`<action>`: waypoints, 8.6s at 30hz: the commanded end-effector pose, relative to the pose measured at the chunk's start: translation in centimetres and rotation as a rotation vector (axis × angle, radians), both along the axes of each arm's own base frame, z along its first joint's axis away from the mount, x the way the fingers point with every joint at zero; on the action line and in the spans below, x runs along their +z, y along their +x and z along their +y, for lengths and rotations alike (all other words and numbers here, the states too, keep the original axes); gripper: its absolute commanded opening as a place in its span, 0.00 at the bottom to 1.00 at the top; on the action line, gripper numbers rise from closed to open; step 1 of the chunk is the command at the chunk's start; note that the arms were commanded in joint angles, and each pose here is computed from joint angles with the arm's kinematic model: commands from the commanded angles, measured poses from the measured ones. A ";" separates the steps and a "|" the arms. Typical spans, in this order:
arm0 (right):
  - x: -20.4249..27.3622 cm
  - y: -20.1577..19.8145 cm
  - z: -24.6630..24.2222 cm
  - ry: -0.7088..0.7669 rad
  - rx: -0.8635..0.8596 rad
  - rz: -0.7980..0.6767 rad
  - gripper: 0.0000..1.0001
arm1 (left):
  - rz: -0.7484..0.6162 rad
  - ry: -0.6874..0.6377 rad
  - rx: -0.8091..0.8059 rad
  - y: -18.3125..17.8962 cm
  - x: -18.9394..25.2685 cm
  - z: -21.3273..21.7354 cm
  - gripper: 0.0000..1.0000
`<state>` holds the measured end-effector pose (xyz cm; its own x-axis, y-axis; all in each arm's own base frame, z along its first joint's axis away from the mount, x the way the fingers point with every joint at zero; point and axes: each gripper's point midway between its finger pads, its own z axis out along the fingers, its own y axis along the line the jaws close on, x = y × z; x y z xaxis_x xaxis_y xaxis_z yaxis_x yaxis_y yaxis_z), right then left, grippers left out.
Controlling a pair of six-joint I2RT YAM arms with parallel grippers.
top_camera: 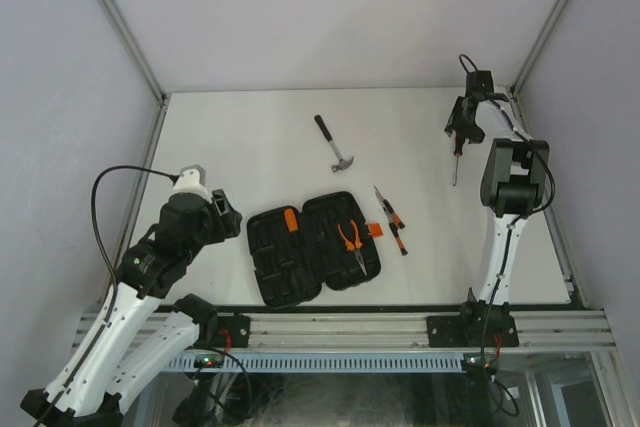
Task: Sort the tools into containers
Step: Pick up the screwdriver from the center of the board.
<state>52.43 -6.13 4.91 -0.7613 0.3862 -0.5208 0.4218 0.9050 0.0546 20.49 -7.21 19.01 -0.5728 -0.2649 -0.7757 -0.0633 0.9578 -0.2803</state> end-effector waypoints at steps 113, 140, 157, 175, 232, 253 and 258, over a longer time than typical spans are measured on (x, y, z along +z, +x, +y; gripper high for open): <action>16.0 -33.5 37.3 -0.504 1.869 -1.043 0.00 | -0.186 -0.335 -0.366 -1.9 7.7 -9.8 0.69; 16.2 -35.0 40.0 -0.629 2.004 -1.074 0.00 | -0.059 -0.353 -0.698 -4.8 5.4 -20.0 0.62; 17.6 -33.8 38.7 -0.664 1.916 -1.079 0.00 | -0.022 -0.351 -0.702 -5.2 4.0 -20.1 0.45; 17.2 -34.7 37.5 -0.584 1.885 -1.065 0.56 | -0.059 -0.289 -0.592 -3.8 4.2 -18.0 0.00; 24.8 -31.4 43.3 1.479 0.177 -0.516 0.55 | -0.440 -0.392 -0.552 -3.4 11.2 -14.6 0.00; 26.2 -31.3 42.2 1.431 0.240 -0.601 0.00 | -0.367 -0.348 -0.632 -4.5 8.2 -15.3 0.25; 25.8 -30.7 40.5 1.282 0.276 -0.689 0.00 | -0.362 -0.341 -0.632 -4.6 8.1 -15.0 0.54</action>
<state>21.26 36.04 26.41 -0.7044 0.6996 -0.1200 -0.0526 0.1171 0.9917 16.25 -22.19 27.61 -0.4255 -0.2612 -0.8664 0.5921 0.6436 -0.4849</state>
